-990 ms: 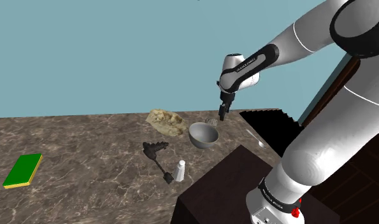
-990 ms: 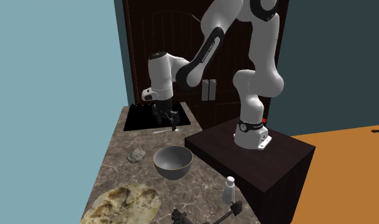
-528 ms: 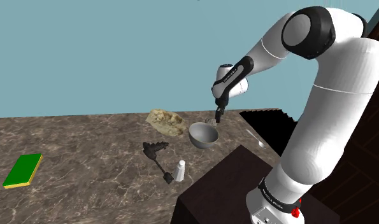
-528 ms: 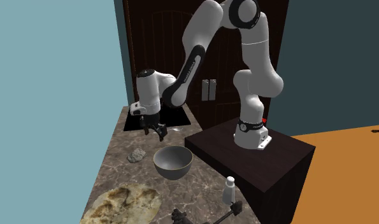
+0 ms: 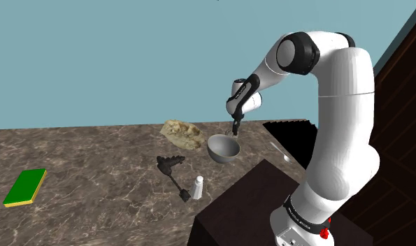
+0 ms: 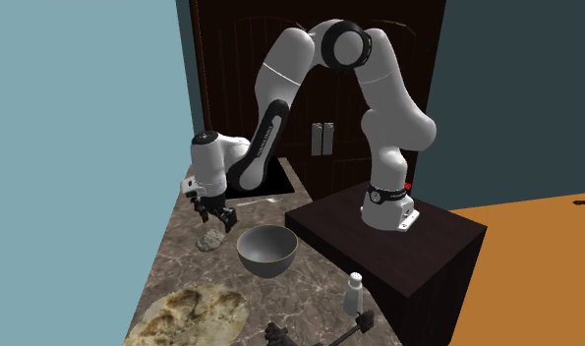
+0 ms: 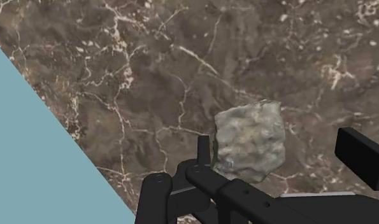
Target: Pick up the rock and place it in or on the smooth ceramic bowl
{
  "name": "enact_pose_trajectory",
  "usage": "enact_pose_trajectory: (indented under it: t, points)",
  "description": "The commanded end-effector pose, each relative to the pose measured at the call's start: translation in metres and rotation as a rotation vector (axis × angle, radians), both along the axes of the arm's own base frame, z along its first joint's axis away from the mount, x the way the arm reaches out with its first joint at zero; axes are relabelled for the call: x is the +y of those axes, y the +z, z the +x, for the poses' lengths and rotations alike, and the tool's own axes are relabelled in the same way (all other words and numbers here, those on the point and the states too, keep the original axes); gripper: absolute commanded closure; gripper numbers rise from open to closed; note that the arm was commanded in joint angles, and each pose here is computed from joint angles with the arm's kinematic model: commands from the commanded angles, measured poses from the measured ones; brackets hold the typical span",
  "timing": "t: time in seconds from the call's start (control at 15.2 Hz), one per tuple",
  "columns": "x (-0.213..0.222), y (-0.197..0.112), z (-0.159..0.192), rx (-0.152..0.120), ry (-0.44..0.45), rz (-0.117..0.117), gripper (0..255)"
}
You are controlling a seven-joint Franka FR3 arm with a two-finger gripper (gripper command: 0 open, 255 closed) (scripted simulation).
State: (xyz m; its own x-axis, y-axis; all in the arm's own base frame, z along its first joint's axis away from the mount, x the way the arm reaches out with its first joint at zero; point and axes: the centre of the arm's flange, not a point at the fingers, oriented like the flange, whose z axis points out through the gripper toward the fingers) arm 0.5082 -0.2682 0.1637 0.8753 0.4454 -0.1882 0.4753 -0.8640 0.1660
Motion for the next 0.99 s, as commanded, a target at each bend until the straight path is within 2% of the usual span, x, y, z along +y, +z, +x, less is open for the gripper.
enact_pose_trajectory:
  t: [0.0,0.46,0.92]
  points:
    - [-0.005,-0.014,0.004,-0.001,0.011,-0.004,0]
    - [-0.013,-0.047,0.001,-0.001,0.011,-0.004,0]
    - [-0.013,-0.047,0.001,-0.001,0.011,-0.004,0]
